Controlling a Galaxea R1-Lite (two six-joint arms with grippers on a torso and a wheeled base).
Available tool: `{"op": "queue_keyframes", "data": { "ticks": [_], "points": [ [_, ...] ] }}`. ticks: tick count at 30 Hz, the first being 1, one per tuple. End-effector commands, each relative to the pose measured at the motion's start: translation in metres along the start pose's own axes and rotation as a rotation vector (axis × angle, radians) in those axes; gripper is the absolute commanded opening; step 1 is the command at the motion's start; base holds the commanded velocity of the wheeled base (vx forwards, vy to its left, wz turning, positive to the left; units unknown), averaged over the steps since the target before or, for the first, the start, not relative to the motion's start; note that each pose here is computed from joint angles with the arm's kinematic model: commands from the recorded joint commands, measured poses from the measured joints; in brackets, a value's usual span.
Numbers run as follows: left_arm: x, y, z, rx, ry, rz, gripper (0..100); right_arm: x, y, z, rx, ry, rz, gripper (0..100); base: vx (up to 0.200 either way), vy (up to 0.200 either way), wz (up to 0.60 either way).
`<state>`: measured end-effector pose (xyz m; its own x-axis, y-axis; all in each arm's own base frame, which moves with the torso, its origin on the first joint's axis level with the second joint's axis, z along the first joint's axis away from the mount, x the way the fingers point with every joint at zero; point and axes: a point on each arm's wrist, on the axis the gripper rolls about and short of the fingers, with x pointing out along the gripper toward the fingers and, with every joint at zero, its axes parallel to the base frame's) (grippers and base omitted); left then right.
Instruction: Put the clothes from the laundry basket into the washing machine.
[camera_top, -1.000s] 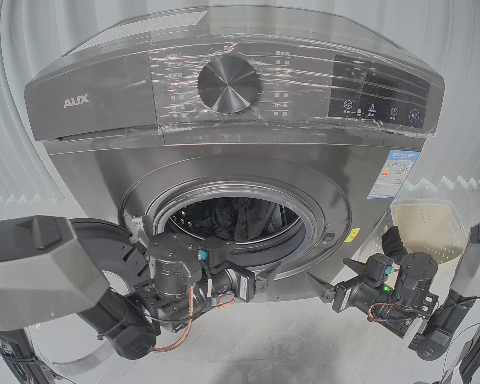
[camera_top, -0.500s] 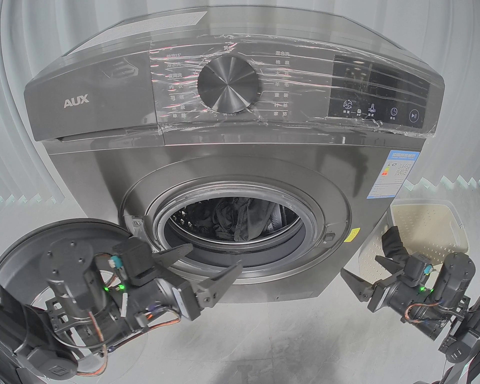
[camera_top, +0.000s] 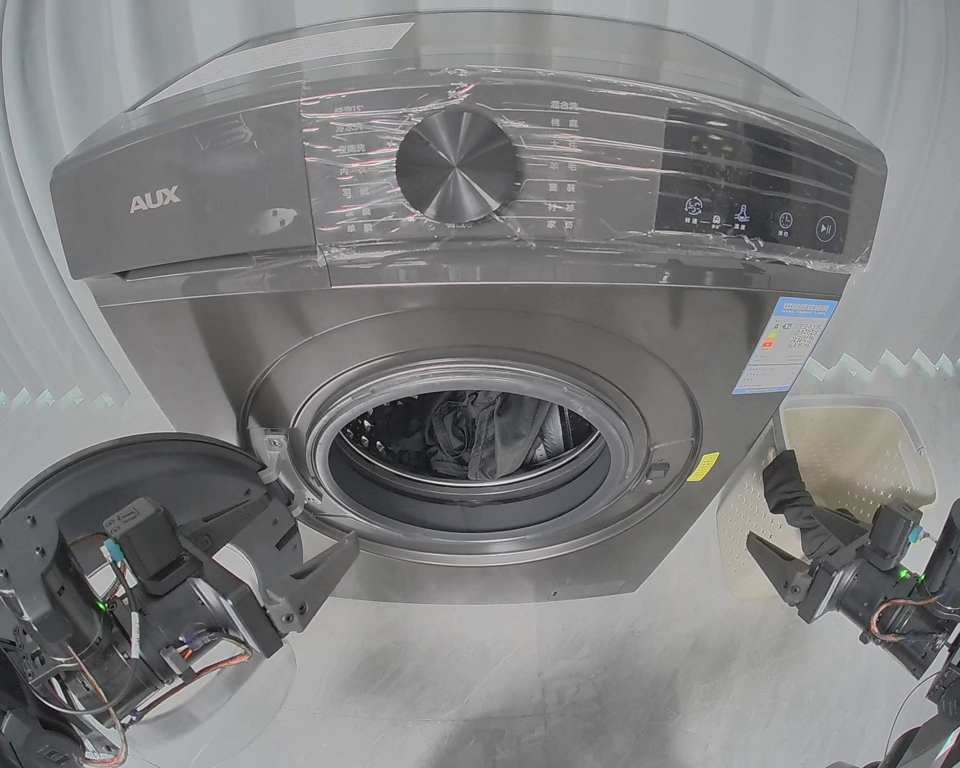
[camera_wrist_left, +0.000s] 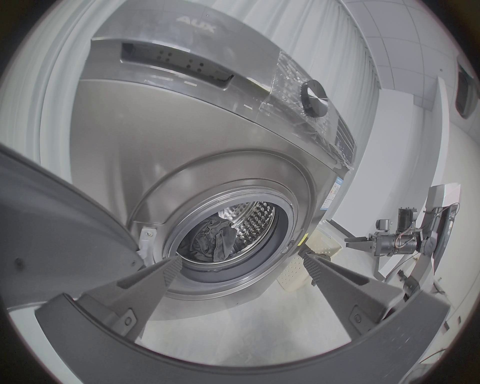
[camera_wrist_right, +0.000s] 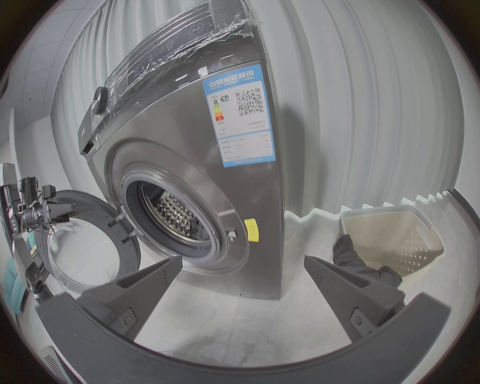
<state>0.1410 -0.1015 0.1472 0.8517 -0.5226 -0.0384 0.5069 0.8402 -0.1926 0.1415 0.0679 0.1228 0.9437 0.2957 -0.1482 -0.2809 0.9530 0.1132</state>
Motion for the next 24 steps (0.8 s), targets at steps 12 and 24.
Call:
{"op": "queue_keyframes", "data": {
  "ticks": [12,24],
  "points": [
    [-0.044,0.020,-0.004,0.156,-0.035,0.172,100,-0.091,-0.019,-0.007,-0.018,-0.021,-0.048,100,-0.200,0.000,0.00],
    [-0.102,0.022,-0.006,0.161,-0.043,0.205,100,-0.144,-0.030,-0.027,-0.068,-0.163,-0.195,100,-0.200,0.000,0.00]
  ]
}}
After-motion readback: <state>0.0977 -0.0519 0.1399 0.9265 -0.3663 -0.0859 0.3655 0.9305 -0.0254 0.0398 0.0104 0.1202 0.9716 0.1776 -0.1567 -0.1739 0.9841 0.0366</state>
